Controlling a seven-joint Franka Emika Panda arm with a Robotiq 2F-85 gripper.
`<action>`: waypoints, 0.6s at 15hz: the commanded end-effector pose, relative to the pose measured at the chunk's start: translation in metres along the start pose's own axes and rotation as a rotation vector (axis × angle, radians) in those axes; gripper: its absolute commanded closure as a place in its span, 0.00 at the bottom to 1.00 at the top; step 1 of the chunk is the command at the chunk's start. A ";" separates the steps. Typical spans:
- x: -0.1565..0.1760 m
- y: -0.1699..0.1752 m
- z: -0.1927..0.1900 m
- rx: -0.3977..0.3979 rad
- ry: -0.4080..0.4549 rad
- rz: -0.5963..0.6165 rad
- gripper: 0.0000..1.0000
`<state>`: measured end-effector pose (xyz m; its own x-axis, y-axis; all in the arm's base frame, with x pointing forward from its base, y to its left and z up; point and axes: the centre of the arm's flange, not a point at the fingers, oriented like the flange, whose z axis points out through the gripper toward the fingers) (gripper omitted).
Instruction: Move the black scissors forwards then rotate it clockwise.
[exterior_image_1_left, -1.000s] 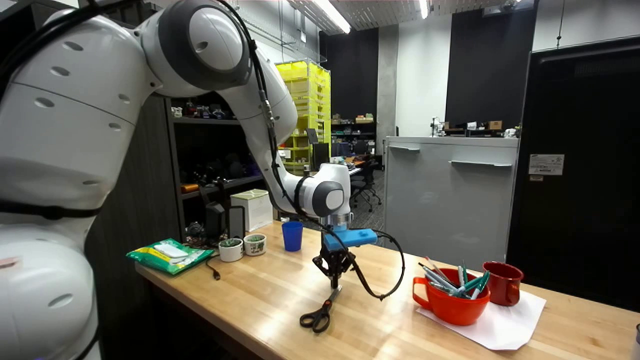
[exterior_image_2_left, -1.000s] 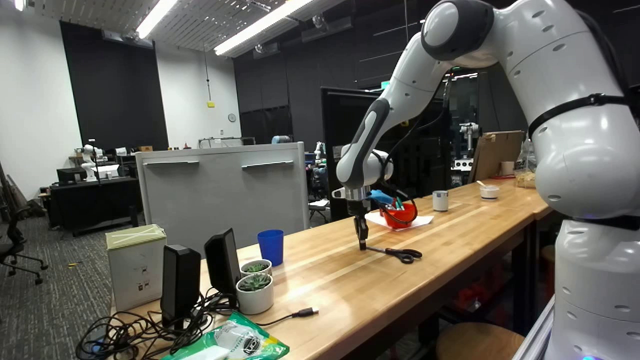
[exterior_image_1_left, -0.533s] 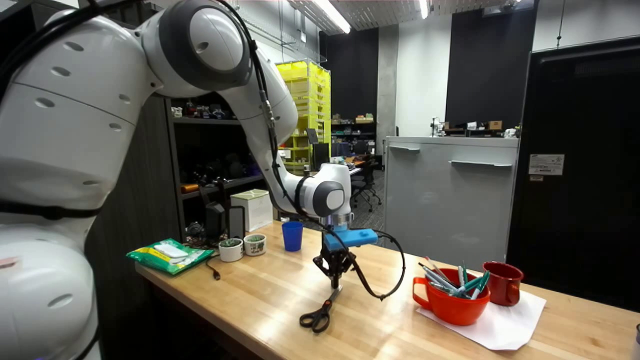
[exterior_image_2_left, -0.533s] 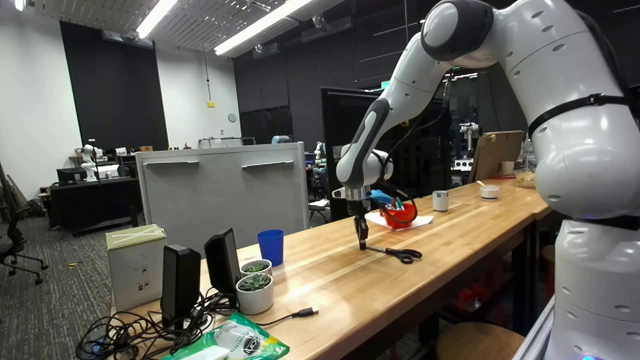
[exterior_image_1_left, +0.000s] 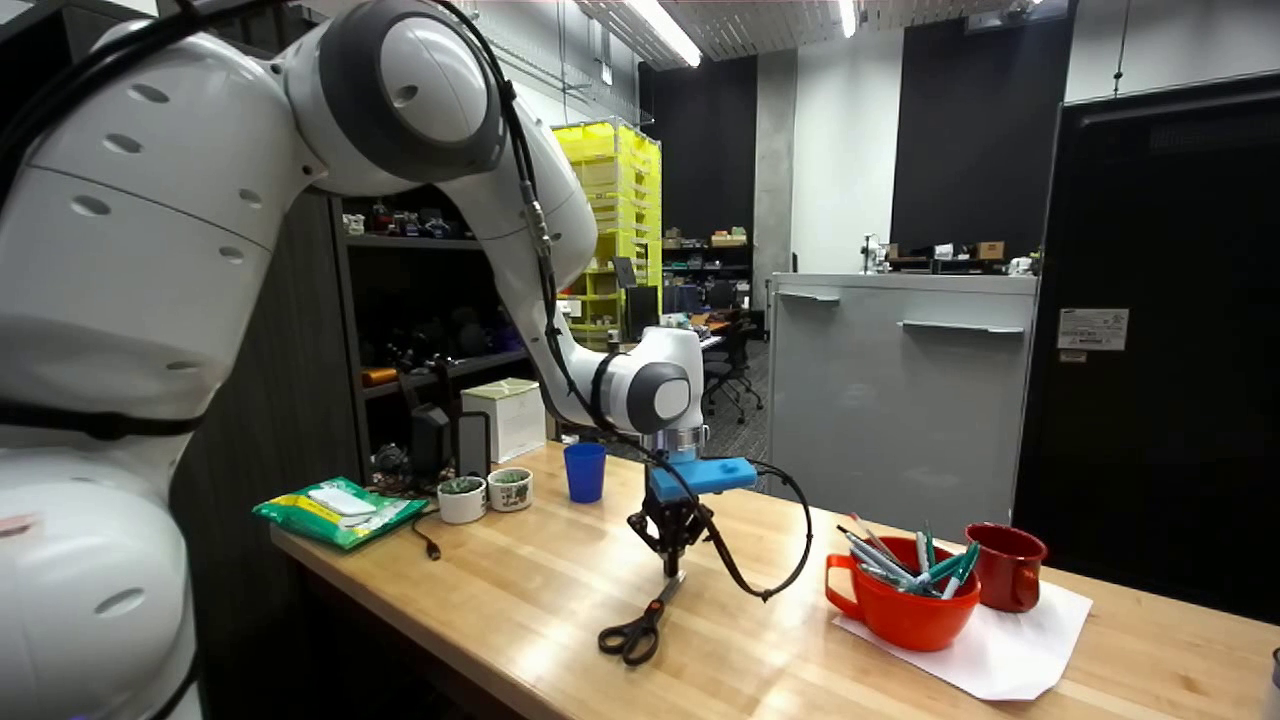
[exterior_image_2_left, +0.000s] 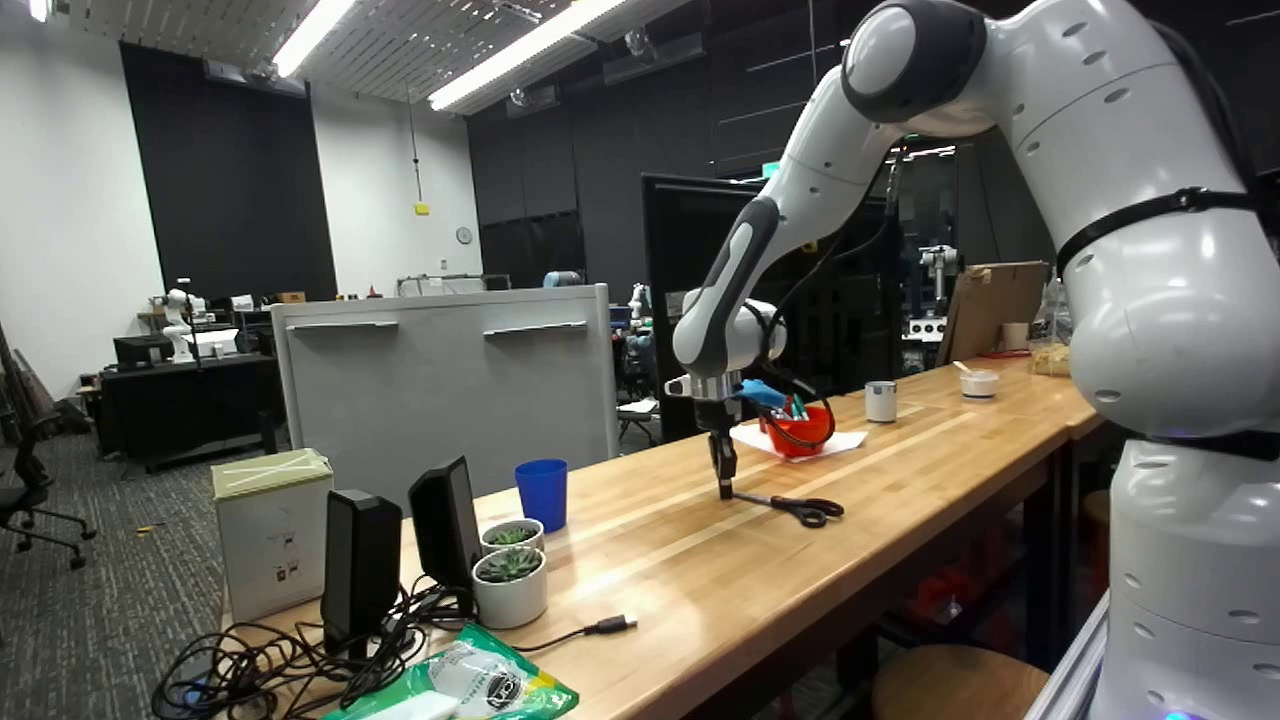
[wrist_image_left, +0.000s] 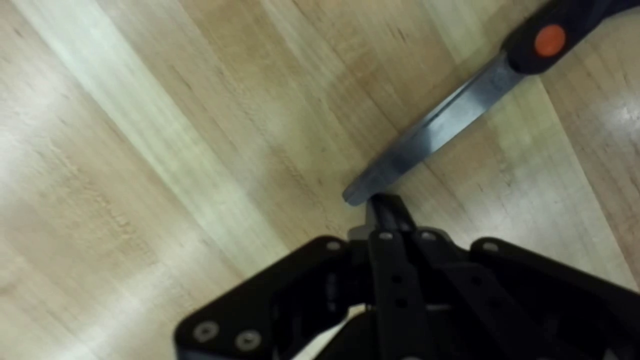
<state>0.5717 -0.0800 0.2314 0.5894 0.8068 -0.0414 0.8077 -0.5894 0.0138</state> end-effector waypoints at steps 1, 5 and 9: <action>-0.012 0.013 0.020 0.008 -0.009 0.011 1.00; -0.017 0.012 0.018 0.005 -0.013 0.020 1.00; -0.022 0.012 0.018 0.004 -0.014 0.028 1.00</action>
<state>0.5715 -0.0839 0.2317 0.5961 0.8019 -0.0411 0.8028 -0.5960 0.0158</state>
